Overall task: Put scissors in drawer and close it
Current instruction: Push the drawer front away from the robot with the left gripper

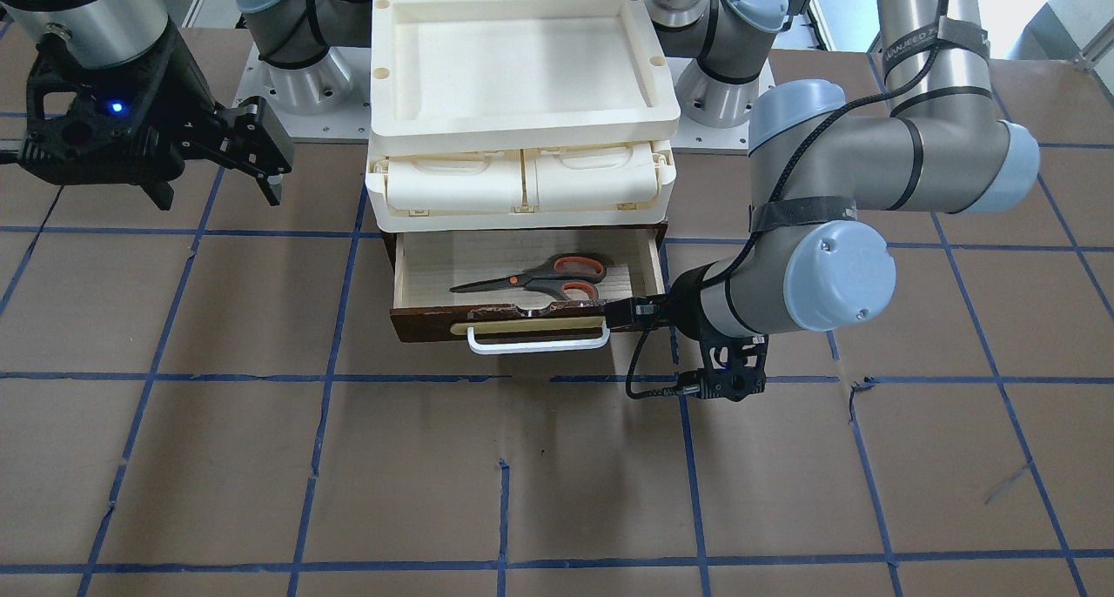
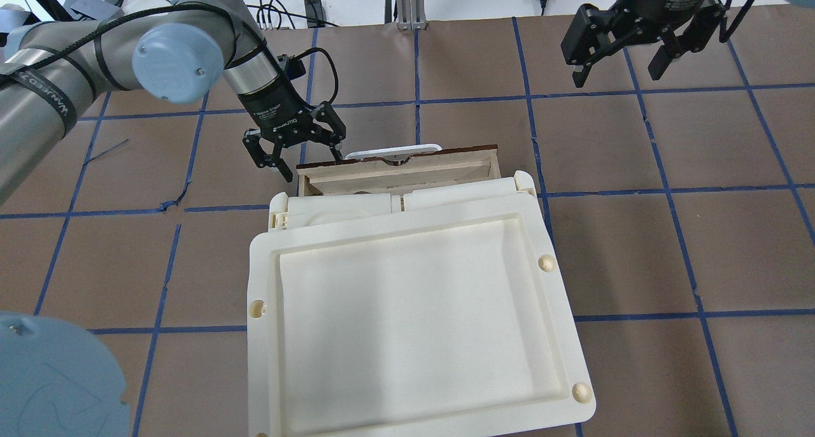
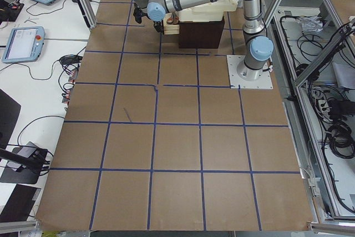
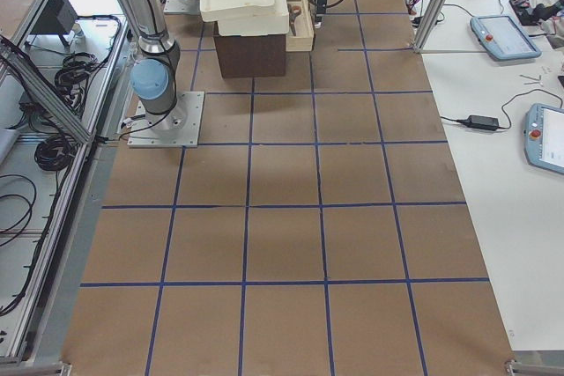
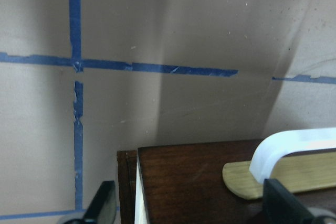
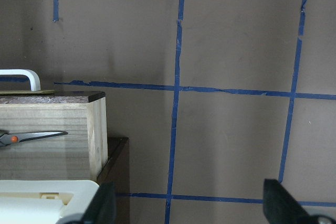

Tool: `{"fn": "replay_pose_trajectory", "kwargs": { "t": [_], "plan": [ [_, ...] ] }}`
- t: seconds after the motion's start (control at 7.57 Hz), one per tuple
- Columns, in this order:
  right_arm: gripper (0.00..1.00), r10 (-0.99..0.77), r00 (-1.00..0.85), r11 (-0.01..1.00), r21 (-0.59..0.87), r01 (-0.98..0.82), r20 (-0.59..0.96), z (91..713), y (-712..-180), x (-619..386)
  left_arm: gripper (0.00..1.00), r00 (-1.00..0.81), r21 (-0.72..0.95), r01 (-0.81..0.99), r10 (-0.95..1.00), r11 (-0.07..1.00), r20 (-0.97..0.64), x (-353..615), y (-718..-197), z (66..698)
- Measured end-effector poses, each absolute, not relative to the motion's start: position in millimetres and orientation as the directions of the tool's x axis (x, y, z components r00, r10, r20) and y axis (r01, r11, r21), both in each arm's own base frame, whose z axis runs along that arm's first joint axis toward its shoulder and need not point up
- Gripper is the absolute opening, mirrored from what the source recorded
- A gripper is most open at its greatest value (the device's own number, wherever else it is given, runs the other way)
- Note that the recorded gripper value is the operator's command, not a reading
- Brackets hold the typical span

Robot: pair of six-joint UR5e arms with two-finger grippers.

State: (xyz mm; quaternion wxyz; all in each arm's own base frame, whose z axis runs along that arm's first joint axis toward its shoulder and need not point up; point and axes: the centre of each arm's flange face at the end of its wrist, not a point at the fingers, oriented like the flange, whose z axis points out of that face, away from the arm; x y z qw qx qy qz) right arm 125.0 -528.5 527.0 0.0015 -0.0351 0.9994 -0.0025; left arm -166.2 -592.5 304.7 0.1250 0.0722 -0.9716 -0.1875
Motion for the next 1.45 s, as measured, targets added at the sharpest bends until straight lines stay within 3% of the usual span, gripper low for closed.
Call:
{"fn": "replay_pose_trajectory", "kwargs": {
  "t": [1.45],
  "plan": [
    [1.00,-0.070,-0.998,0.998,-0.007,-0.070,-0.005,527.2,-528.7,125.2,1.00,-0.961,0.553,-0.092,-0.218,0.828,0.167,-165.6,-560.8,304.4]
  ]
}}
